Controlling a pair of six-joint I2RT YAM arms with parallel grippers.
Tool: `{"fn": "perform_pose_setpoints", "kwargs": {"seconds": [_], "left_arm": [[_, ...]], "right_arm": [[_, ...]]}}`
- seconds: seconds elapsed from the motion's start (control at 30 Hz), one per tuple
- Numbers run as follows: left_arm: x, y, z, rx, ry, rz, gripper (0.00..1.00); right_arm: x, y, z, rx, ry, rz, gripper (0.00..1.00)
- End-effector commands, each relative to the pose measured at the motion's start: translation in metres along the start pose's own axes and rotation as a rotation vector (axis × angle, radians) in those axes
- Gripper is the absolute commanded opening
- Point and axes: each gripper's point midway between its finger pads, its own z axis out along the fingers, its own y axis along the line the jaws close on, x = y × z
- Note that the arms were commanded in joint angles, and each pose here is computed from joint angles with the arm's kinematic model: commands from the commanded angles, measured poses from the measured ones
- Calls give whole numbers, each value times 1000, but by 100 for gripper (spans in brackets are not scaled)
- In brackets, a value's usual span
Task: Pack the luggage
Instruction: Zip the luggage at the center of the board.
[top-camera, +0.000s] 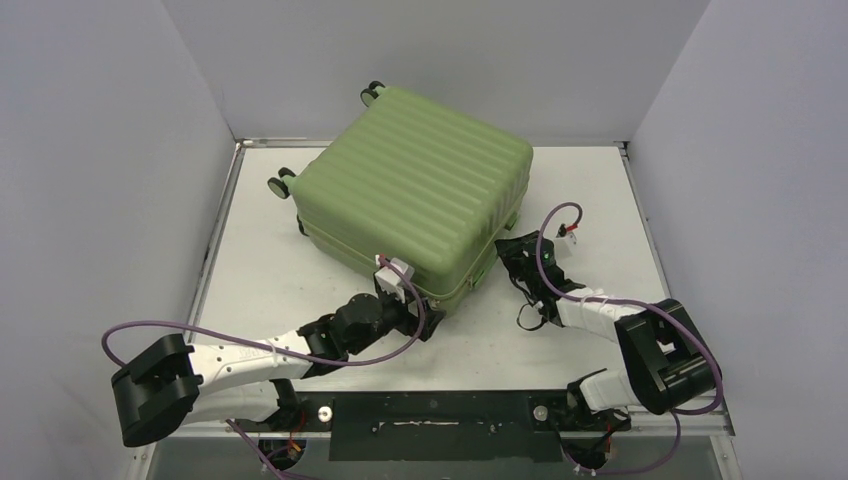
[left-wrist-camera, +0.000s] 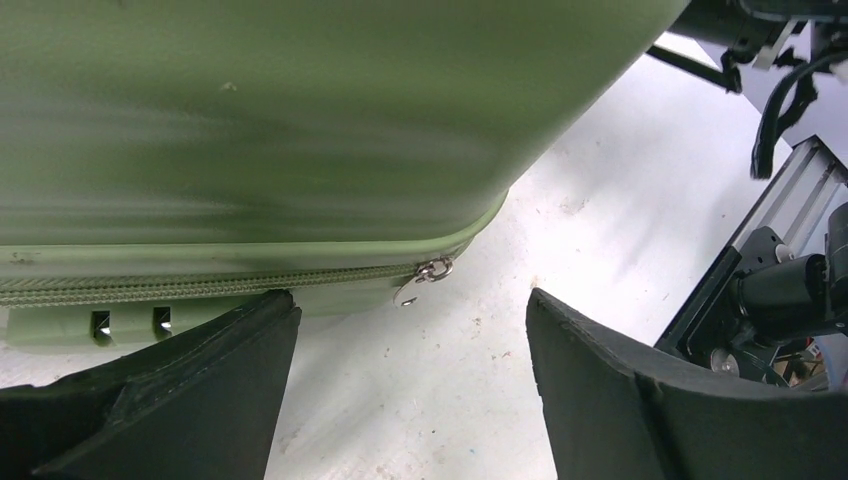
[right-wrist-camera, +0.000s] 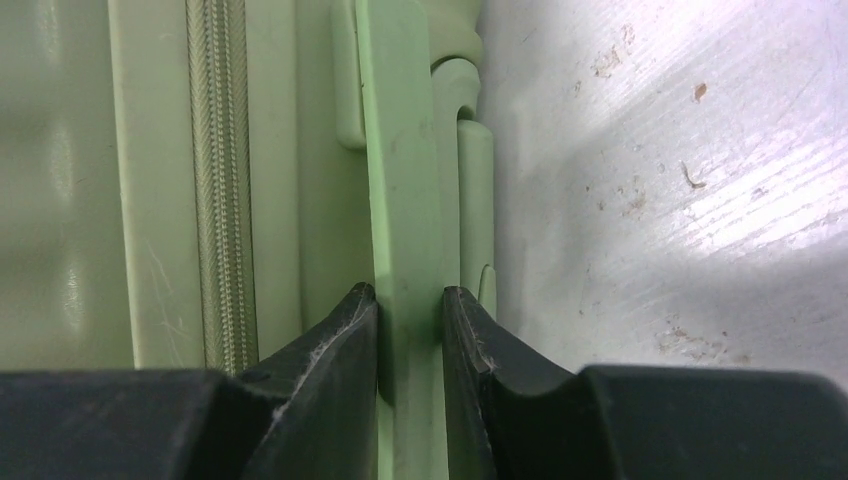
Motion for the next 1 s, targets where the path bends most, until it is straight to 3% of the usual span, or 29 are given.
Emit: {"fn": "perform_pose_setpoints", "kwargs": {"seconds": [0.0,0.1,0.4,0.6,0.97], "left_arm": [[-44,-9,0,23,-141,-47,82],[-42,-9,-1,28,-140,-56,80],[-31,-17,4,71,-110,-106,63],[-25,-23,5,103,-84,-124,41],[-14,-38,7,122,-46,-150,39]], "right_arm": [[72,-37,-26,73,225,44,0],[88,-39,-34,61,261,79,0],[108,-28,-46,33,313,105,0],[114,-26,-49,25,325,109,0],[119,-28,-52,21,337,115,0]]}}
